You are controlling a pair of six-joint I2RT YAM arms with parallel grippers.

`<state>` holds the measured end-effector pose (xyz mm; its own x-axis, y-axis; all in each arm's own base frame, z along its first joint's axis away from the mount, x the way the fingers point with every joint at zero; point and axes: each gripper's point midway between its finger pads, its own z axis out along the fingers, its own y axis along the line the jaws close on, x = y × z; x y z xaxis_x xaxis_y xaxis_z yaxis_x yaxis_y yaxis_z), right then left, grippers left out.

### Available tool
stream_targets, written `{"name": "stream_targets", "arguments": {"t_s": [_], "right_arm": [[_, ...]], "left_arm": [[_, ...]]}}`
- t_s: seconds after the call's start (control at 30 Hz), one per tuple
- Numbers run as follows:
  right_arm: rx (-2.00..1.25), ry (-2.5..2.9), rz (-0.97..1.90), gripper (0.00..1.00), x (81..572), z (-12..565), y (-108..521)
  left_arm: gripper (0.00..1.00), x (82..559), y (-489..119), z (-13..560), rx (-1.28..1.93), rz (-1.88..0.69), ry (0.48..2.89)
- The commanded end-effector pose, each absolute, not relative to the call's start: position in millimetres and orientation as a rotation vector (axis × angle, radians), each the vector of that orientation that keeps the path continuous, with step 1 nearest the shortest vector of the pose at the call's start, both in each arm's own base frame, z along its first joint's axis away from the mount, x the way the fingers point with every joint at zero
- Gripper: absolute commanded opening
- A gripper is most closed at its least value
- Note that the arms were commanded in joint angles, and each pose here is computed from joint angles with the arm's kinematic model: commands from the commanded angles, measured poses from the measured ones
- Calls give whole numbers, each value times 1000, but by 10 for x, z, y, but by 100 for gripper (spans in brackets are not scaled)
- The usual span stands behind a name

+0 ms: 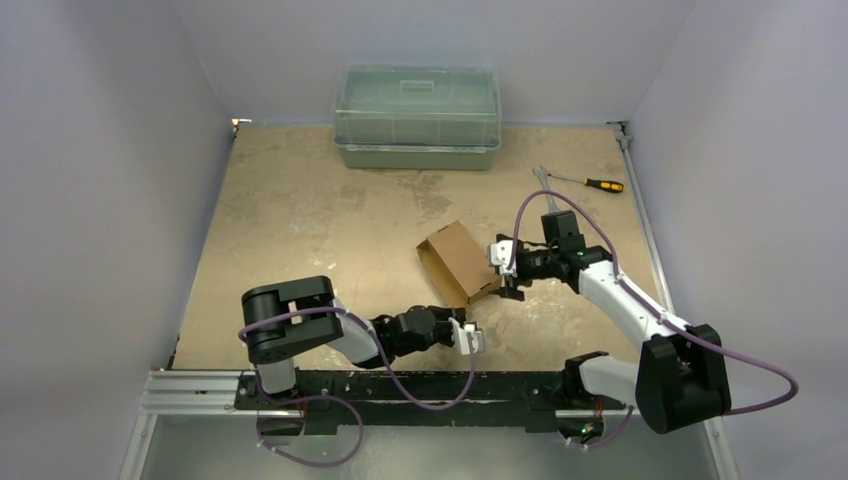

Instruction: Fold the paper box

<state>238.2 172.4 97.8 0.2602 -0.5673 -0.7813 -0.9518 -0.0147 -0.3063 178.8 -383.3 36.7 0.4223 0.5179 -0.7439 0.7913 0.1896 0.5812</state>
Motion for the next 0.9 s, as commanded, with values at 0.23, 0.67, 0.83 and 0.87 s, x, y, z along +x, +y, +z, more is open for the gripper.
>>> {"name": "stream_targets", "arguments": {"t_s": [0.23, 0.67, 0.83, 0.87], "right_arm": [[-1187, 1702, 829, 75, 2712, 1463, 1950], [-772, 2019, 855, 73, 3158, 1207, 1810], [-669, 2112, 897, 73, 3209, 1055, 1680], [-660, 2123, 907, 73, 3209, 1030, 1668]], "left_arm": [[0, 1819, -3852, 460, 1415, -357, 1246], [0, 1841, -3841, 473, 1384, -386, 1264], [0, 1850, -3845, 488, 1369, -396, 1268], [0, 1851, -3844, 487, 1367, -399, 1269]]}}
